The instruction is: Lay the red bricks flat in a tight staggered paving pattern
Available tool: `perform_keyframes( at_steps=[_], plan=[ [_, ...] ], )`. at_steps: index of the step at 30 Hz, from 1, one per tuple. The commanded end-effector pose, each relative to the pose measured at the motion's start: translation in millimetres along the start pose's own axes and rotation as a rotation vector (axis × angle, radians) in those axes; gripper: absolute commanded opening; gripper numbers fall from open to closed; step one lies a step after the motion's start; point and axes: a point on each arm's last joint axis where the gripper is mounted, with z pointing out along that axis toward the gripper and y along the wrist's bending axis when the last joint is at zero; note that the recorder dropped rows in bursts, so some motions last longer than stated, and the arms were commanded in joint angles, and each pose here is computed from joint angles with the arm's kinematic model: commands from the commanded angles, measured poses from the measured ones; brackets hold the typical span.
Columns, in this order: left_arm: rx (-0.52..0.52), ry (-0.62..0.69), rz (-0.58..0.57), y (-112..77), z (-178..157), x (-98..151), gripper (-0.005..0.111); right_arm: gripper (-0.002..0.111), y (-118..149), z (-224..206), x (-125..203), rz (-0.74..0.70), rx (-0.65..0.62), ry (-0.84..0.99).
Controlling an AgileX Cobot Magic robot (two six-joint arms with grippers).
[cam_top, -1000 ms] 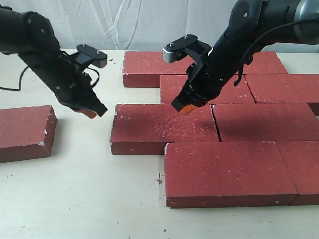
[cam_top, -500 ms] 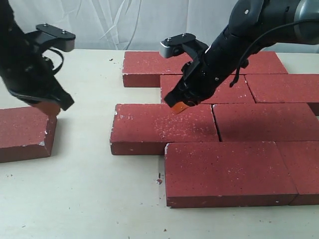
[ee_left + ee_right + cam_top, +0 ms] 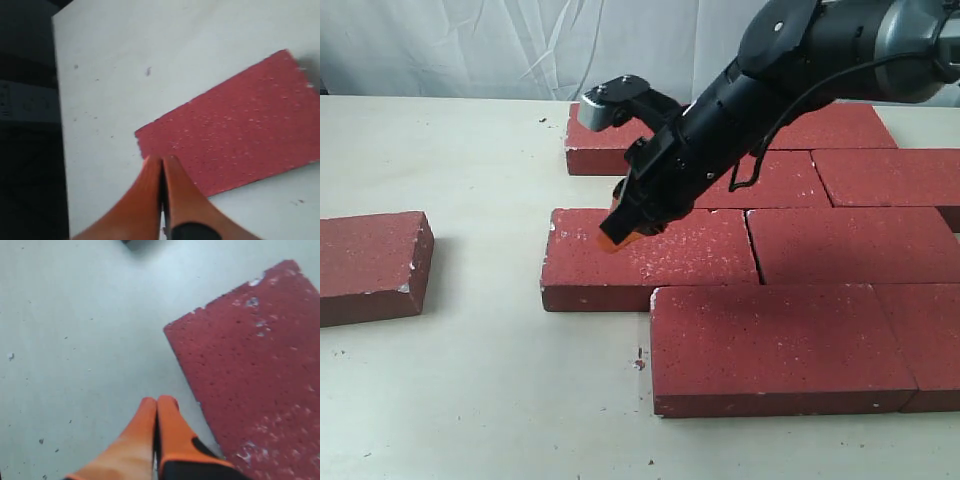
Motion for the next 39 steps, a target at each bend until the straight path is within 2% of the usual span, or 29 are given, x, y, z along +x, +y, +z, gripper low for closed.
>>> perform_keyframes(
  at_steps=[1,4,7,11,17,20,25,28,30,37,39],
  plan=[
    [-0.07,-0.03,-0.008,-3.1,12.0,10.5,0.0,-0.001,14.9,9.2,-4.2,-0.086,-0.029,0.012],
    [-0.055,-0.048,-0.058,2.5,22.4,15.7,0.0,-0.001,21.6,13.2,-6.0,-0.114,-0.039,0.017],
    [-0.042,-0.076,-0.17,16.5,29.9,18.2,0.0,-0.001,27.1,15.9,-7.6,-0.118,-0.053,0.015],
    [0.037,-0.057,-0.323,27.9,48.9,24.5,0.0,-0.001,36.8,20.7,-10.4,-0.13,-0.076,0.013],
    [0.08,0.11,-0.438,44.6,97.3,40.0,0.0,-0.001,49.4,28.8,-14.9,-0.167,-0.071,0.005],
    [0.089,0.243,-0.467,57.6,119.5,46.5,0.0,-0.001,50.4,30.3,-16.2,-0.189,-0.055,0.0],
    [0.06,0.4,-0.55,90.8,149.5,53.6,0.0,-0.001,50.3,30.2,-13.6,-0.21,-0.057,0.027],
    [0.033,0.544,-0.555,104.1,168.8,69.4,0.0,-0.001,49.8,30.2,-11.4,-0.228,-0.054,0.052],
    [0.002,0.592,-0.631,111.2,181.9,79.9,0.0,-0.001,48.7,30.2,-11.7,-0.232,-0.042,0.049],
    [0.057,0.652,-0.799,110.7,221.3,111.8,0.0,-0.001,42.9,39.6,-13.8,-0.22,-0.001,0.022],
    [0.1,0.647,-0.787,105.6,229.0,112.7,0.0,-0.001,39.2,44.1,-13.0,-0.217,0.013,0.023]
  ],
)
